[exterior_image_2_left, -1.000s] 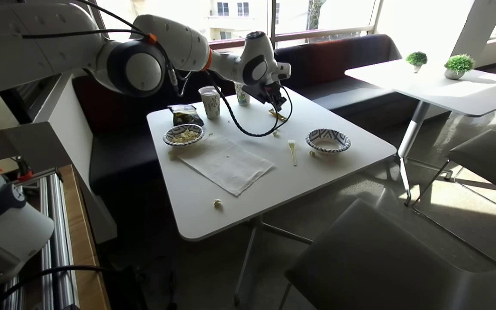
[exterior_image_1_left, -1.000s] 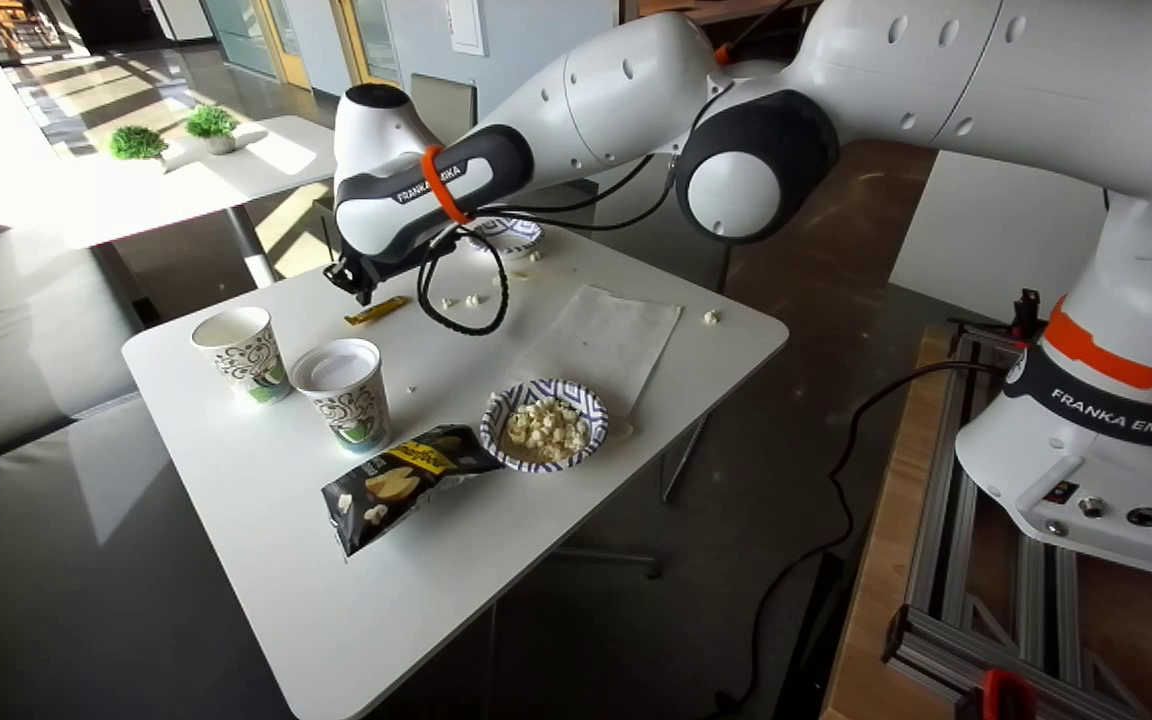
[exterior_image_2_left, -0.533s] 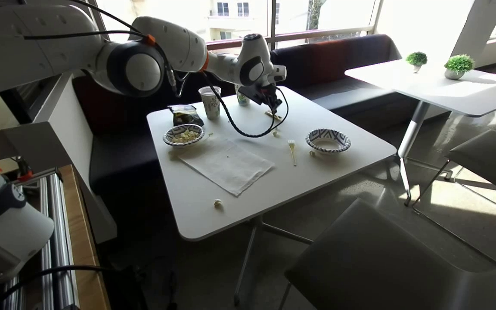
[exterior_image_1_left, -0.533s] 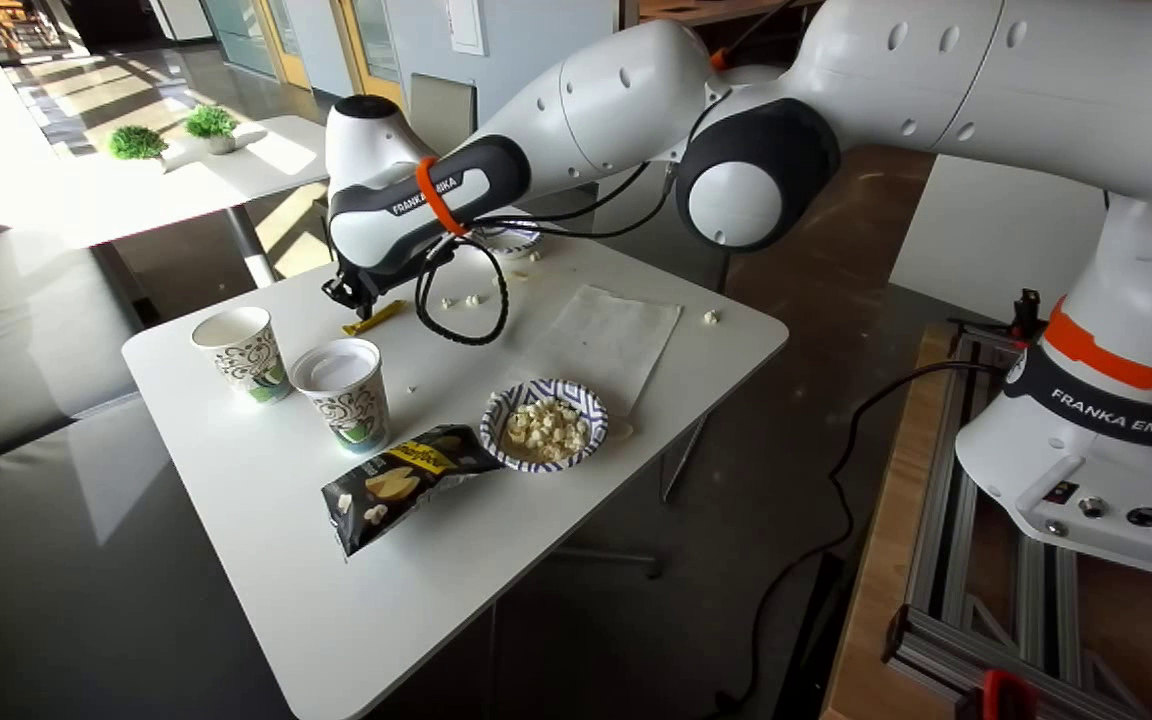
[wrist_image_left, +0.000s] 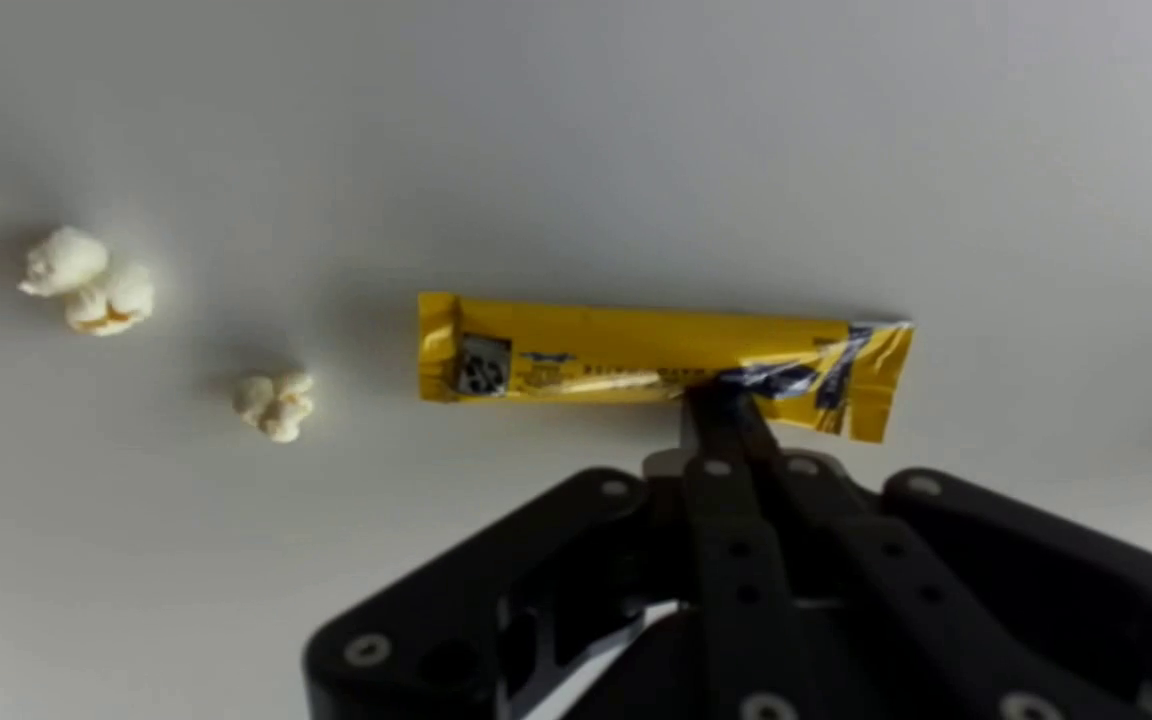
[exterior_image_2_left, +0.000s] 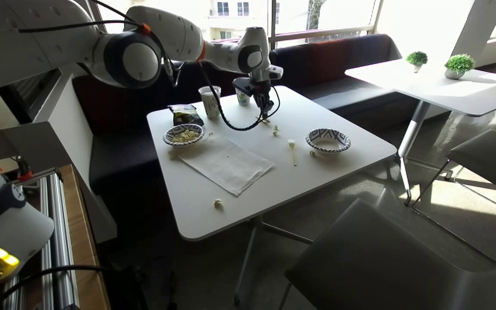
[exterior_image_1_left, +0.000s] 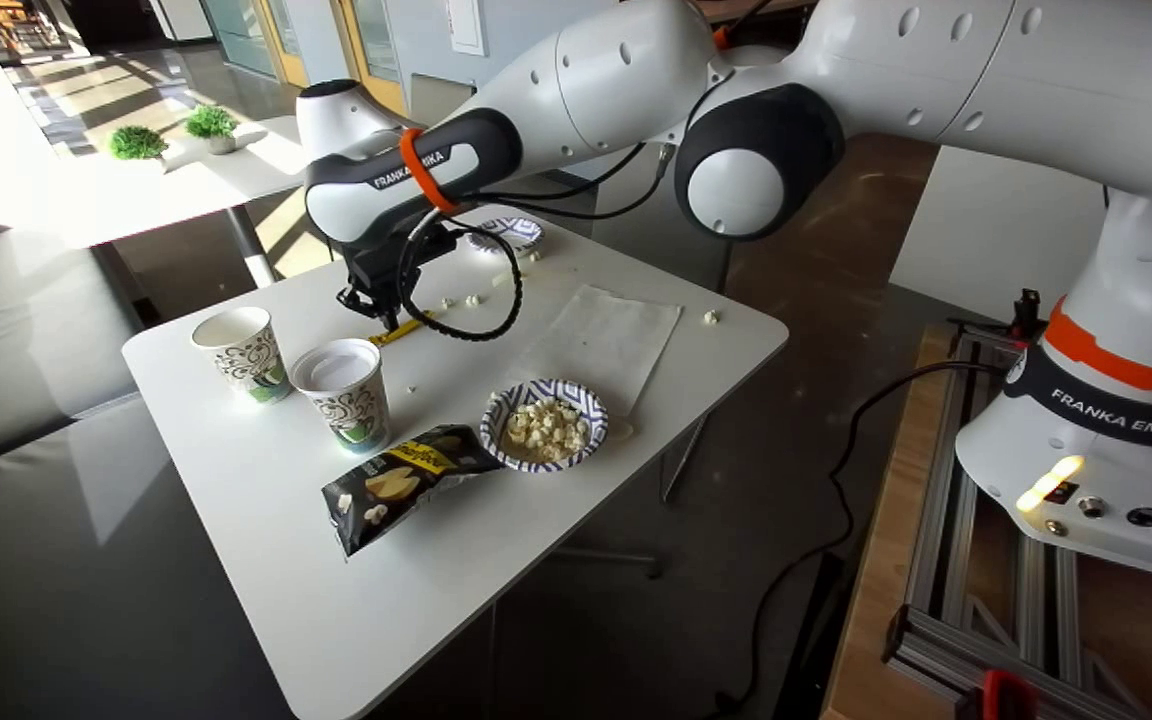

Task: Move the paper cup on the right to the left and then move the yellow sachet closer to the center

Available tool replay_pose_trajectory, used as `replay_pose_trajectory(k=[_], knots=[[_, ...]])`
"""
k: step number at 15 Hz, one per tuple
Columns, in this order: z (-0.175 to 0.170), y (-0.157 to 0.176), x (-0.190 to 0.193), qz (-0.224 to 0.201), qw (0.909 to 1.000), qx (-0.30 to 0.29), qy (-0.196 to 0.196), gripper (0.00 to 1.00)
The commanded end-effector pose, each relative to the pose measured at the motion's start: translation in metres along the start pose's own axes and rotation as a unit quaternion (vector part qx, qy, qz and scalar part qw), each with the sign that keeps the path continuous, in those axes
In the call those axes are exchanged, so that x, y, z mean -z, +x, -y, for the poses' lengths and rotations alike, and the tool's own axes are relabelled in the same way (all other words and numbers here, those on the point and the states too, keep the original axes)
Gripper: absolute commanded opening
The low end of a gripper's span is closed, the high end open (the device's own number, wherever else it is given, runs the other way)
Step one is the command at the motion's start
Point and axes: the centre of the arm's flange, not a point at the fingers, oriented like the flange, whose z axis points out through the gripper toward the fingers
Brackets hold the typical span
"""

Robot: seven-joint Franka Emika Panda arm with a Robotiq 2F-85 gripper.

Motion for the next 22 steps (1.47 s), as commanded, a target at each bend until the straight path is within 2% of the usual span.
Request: replay_pose_trajectory(k=[1,5,7,8,9,10,11,12,15,17,19,22], knots=[[0.008,0.008,-0.005,0.079,0.9961,-0.03,-0.022,0.0],[0.006,-0.023,-0.018,0.122,0.9895,-0.074,-0.02,0.0],[0.001,-0.02,-0.009,0.115,0.9887,-0.096,0.006,0.0],[-0.006,-0.01,0.009,0.104,0.9901,-0.09,0.03,0.26],[-0.007,-0.004,0.022,0.084,0.9924,-0.075,0.051,0.28],[-0.03,0.005,0.063,0.062,0.993,-0.064,0.077,0.34],[-0.034,0.006,0.087,0.082,0.99,-0.055,0.101,0.4],[-0.039,0.006,0.108,0.082,0.99,-0.026,0.112,0.49],[-0.066,-0.001,0.178,0.108,0.9821,0.031,0.151,0.71],[-0.07,-0.01,0.206,0.144,0.9756,0.072,0.149,0.87],[-0.069,-0.029,0.222,0.193,0.9687,0.099,0.122,1.0],[-0.065,-0.062,0.23,0.264,0.9551,0.117,0.068,1.0]])
